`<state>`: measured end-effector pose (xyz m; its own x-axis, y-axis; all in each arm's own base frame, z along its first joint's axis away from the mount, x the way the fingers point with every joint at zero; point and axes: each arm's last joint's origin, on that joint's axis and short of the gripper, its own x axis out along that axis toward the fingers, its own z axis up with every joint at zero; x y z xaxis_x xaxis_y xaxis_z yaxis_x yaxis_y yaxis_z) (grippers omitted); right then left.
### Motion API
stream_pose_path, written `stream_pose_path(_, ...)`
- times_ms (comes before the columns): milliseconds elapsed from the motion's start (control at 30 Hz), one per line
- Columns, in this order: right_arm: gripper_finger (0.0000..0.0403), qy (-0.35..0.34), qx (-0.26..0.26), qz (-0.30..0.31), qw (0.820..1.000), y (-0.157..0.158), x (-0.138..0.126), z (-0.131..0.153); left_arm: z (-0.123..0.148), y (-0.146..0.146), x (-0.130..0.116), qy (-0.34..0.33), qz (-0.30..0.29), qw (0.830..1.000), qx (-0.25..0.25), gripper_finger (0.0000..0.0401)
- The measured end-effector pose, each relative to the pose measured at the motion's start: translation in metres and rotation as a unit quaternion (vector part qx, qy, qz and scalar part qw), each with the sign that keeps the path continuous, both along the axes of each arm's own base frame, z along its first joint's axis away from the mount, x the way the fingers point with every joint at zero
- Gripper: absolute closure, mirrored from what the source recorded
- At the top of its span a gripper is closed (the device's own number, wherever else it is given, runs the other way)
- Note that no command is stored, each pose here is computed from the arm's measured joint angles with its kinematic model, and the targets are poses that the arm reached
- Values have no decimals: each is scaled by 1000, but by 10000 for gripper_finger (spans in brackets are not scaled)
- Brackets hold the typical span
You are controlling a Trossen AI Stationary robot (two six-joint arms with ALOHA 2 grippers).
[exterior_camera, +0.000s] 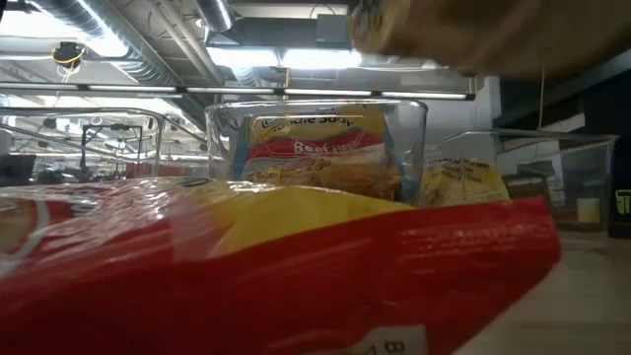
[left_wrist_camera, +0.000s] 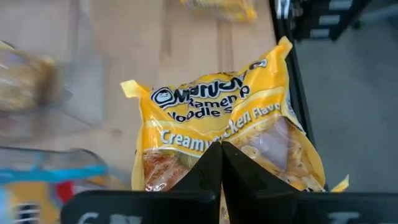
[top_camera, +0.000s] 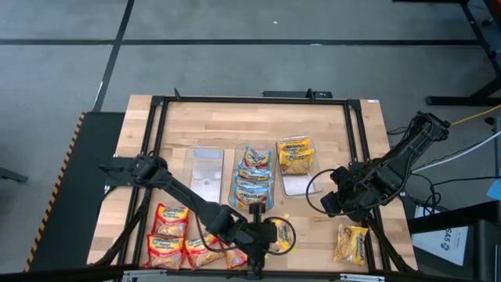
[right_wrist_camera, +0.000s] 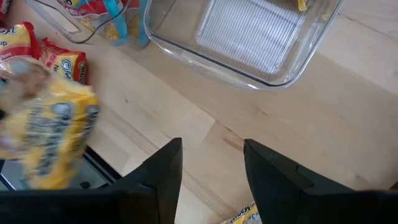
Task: Sort Maruchan noodles
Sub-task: Put the yellow noodle pack into the right transparent bin
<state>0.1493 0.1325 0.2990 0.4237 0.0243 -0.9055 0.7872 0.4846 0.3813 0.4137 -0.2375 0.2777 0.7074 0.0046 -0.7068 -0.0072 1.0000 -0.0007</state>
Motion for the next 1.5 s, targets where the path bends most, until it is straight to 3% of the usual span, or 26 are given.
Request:
stream_pose_path(167, 233, -21, -8, -39, 999, -1, 1, 0, 32, 21, -4, -46, 36, 998, 26, 401)
stream_pose_path(300, 233, -75, -64, -83, 992, -7, 2, 2, 46, 46, 1, -65, 63, 995, 38, 401)
stream_pose_path(433, 233, -112, -123, -103, 981, -12, 2, 3, 46, 67, 9, -61, 75, 994, 55, 401)
stream_pose_path(667, 233, -110, -112, -101, 982, -11, 3, 3, 46, 85, 17, -57, 74, 993, 73, 401)
stream_pose_path(833, 233, -161, -142, -122, 969, -11, 6, 6, 47, 85, 16, -58, 70, 992, 86, 401)
stream_pose_path(1233, 233, -238, -75, -87, 965, 5, 22, 18, 61, 83, 6, -69, 67, 987, 126, 401)
stream_pose_path(1500, 233, -313, -33, -84, 946, 16, 35, 11, 86, 81, -14, -90, 71, 982, 151, 401)
